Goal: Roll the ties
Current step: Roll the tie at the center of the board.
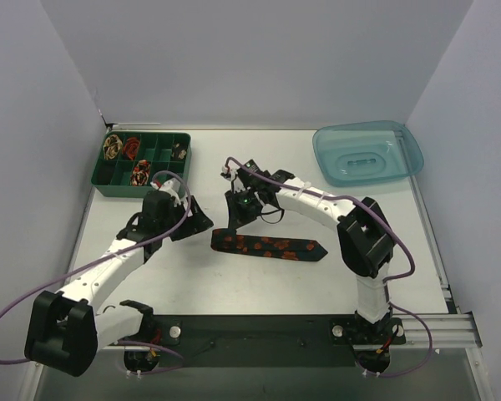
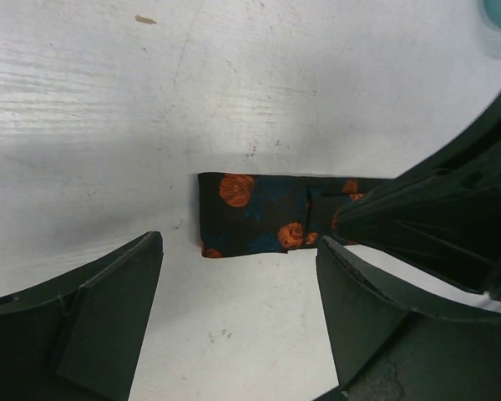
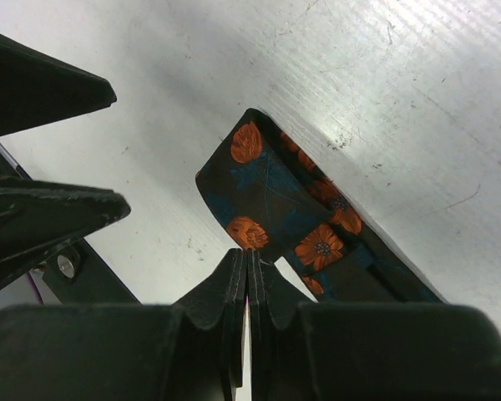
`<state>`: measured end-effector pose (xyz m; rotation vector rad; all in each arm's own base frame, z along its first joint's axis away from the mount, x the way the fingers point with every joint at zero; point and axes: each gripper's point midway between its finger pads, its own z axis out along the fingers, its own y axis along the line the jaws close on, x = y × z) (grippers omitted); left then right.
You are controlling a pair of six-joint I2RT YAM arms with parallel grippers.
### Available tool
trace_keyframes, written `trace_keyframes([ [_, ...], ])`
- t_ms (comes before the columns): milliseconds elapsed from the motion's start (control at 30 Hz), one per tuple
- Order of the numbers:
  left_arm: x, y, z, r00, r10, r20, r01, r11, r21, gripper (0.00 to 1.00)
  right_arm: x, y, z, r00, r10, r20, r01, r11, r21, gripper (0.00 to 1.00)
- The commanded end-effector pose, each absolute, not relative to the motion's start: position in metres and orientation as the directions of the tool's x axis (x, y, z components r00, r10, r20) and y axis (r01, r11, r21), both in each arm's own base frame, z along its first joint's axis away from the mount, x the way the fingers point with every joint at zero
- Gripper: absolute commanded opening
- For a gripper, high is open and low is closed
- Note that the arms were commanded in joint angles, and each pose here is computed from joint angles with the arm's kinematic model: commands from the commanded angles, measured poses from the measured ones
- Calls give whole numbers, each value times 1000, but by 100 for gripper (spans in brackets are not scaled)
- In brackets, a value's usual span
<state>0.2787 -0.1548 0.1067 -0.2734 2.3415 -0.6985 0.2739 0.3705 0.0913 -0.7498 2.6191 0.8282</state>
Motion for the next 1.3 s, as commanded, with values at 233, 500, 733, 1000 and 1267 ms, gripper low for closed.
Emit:
trace_keyframes([
  [233, 284, -182, 97, -802, -405, -440, 69, 669, -740, 84, 260, 384, 61, -830, -431, -355, -556, 696, 455, 4],
  [500, 278, -179, 68, -821, -403, -405, 27, 680, -732, 84, 249, 369, 31, -846, -441, -300, -532, 729, 430, 4],
  [733, 274, -184, 47, -835, -397, -381, 35, 652, -757, 84, 248, 359, 21, -852, -440, -284, -523, 747, 410, 3],
  [1000, 277, -199, 44, -832, -400, -385, 96, 579, -809, 76, 252, 361, 24, -858, -427, -287, -514, 743, 429, 3],
  [1267, 280, -212, 48, -824, -411, -390, 143, 515, -845, 57, 258, 361, 28, -869, -401, -289, -494, 738, 460, 3],
])
